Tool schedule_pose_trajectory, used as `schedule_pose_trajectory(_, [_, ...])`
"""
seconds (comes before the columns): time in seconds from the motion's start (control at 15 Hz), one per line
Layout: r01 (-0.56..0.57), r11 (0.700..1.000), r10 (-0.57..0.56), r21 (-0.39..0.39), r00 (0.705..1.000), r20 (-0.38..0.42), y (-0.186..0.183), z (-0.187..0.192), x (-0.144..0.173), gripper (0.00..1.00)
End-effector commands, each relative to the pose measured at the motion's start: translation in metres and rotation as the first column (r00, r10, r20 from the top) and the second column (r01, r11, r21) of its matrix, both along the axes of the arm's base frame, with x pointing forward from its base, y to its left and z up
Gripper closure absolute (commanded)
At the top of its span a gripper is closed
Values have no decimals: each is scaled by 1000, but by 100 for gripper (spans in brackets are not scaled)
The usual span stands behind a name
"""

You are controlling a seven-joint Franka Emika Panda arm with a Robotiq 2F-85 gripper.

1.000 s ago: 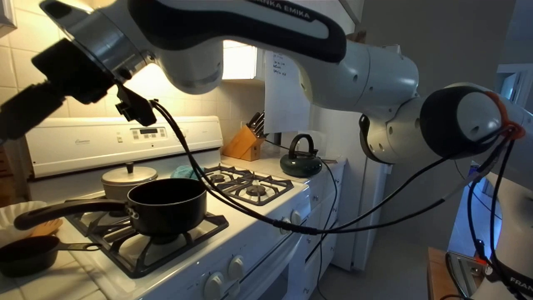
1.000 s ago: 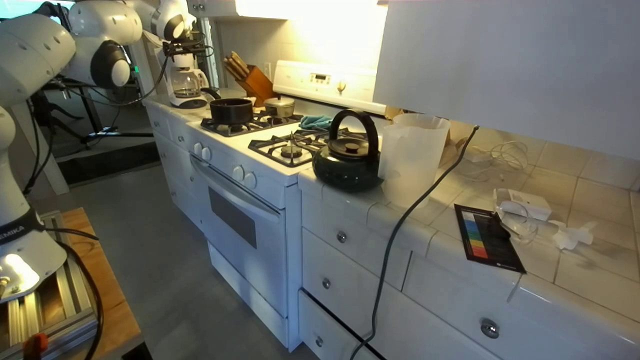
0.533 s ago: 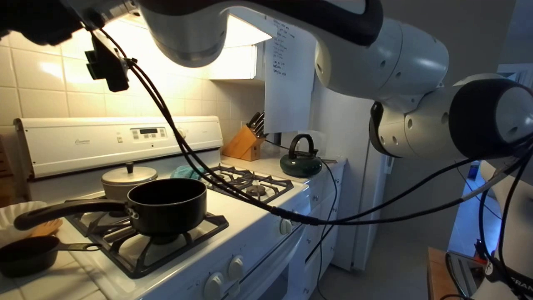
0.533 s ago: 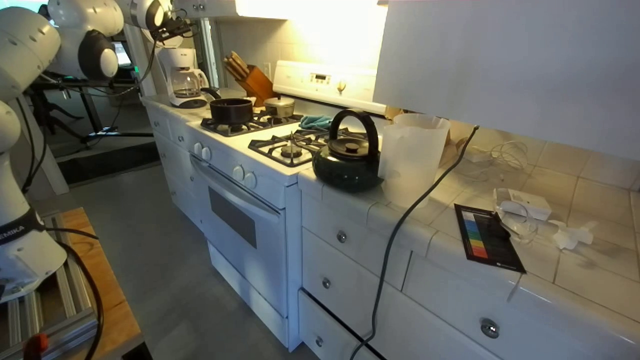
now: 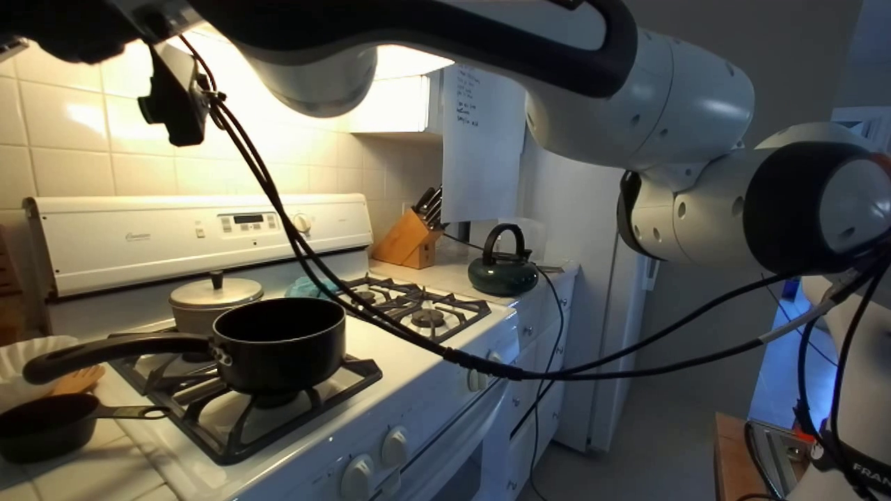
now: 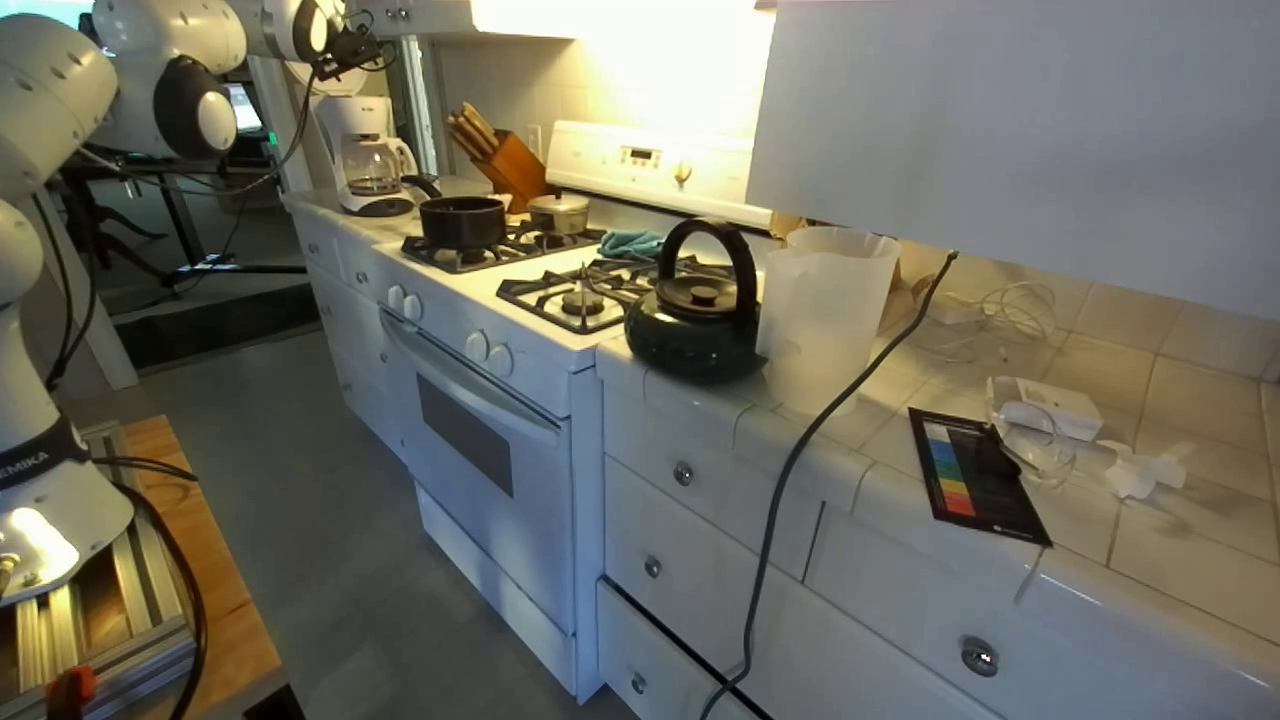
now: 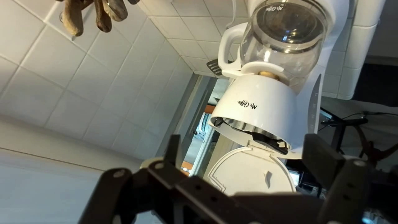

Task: Move the jar and the tea kettle to the left

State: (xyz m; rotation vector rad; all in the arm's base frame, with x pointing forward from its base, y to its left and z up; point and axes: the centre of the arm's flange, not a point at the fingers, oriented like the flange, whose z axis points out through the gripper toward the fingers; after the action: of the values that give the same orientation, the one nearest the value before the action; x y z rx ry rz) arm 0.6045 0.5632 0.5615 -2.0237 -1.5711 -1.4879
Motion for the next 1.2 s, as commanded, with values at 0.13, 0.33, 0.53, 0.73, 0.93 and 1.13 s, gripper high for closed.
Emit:
schedule_pose_trajectory(0.13, [-26, 994, 36, -110, 995, 96, 42, 20, -14, 0])
schedule_pose_trajectory(0.33, [27, 978, 22, -207, 972, 235, 76, 31, -51, 0])
schedule_pose_trajectory(0.53, [127, 969, -74, -211, 968, 241, 98, 26, -87, 0])
schedule_pose_trajectory(0.73, [228, 954, -207, -197, 971, 120, 99, -4, -105, 0])
schedule_pose_trajectory(0.93, [343, 914, -349, -218, 937, 11, 100, -25, -119, 0])
schedule_pose_trajectory(1.13, [454, 857, -485, -242, 870, -85, 90, -45, -147, 0])
